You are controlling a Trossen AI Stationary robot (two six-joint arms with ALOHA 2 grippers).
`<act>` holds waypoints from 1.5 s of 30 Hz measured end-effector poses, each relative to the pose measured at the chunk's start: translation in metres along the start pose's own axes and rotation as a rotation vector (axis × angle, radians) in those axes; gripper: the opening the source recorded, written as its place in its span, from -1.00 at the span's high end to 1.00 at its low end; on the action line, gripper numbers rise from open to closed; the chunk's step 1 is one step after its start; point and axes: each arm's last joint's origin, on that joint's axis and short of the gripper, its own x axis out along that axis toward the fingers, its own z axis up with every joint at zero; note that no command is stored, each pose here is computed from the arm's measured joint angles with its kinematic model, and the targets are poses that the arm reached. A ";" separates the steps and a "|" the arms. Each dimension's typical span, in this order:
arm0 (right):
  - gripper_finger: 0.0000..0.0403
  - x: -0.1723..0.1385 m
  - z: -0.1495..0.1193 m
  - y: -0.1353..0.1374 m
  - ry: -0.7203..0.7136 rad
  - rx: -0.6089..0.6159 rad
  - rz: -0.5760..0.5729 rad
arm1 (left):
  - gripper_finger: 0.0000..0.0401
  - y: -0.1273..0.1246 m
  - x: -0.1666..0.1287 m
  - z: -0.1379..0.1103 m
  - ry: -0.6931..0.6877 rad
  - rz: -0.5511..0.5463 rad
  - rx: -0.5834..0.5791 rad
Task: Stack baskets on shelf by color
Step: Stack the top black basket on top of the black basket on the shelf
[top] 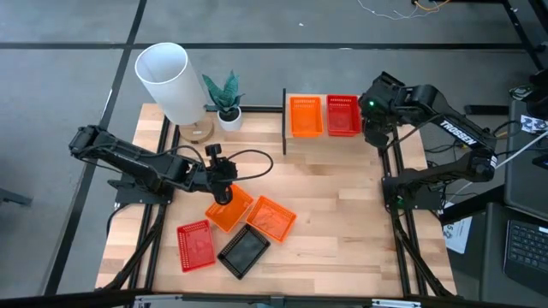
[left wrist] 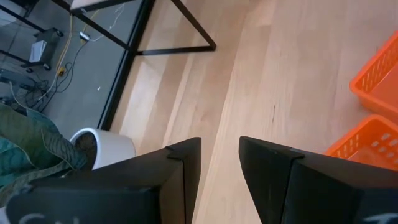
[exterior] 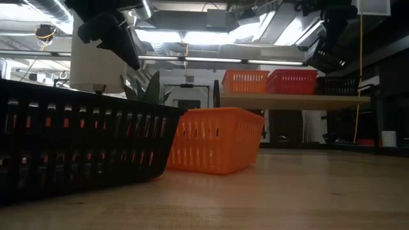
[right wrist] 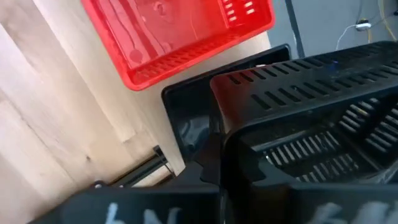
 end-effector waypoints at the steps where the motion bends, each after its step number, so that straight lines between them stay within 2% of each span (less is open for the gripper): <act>1: 1.00 0.001 0.000 -0.001 0.003 0.008 0.012 | 0.49 0.000 0.000 0.000 -0.001 0.000 -0.002; 4: 1.00 0.003 -0.001 -0.005 0.013 0.058 0.017 | 0.49 0.000 0.000 0.000 -0.001 0.000 -0.008; 8: 1.00 0.004 -0.003 -0.011 0.033 0.152 -0.065 | 0.49 0.000 0.000 0.000 -0.001 0.000 -0.009; 17: 1.00 0.004 -0.003 -0.010 0.031 -0.053 -0.024 | 0.49 0.000 0.000 0.000 -0.001 0.000 -0.009; 22: 1.00 0.012 -0.003 -0.006 0.058 -0.020 -0.015 | 0.49 0.000 0.000 0.000 -0.001 -0.001 -0.009; 26: 1.00 0.033 -0.008 0.005 0.144 -0.061 0.017 | 0.49 0.000 0.000 0.000 -0.001 -0.001 -0.009; 28: 1.00 0.040 -0.010 0.007 0.179 -0.081 -0.012 | 0.49 0.000 0.000 0.000 -0.001 -0.001 -0.009; 34: 1.00 0.042 -0.010 0.010 0.178 -0.082 0.025 | 0.49 0.000 0.000 0.000 -0.001 -0.001 -0.009; 38: 0.91 0.042 -0.010 0.011 0.167 -0.109 0.083 | 0.49 0.000 0.000 0.000 -0.002 -0.001 -0.010; 45: 0.62 0.042 -0.010 0.011 0.167 -0.098 0.084 | 0.49 0.000 0.000 0.000 -0.002 -0.001 -0.010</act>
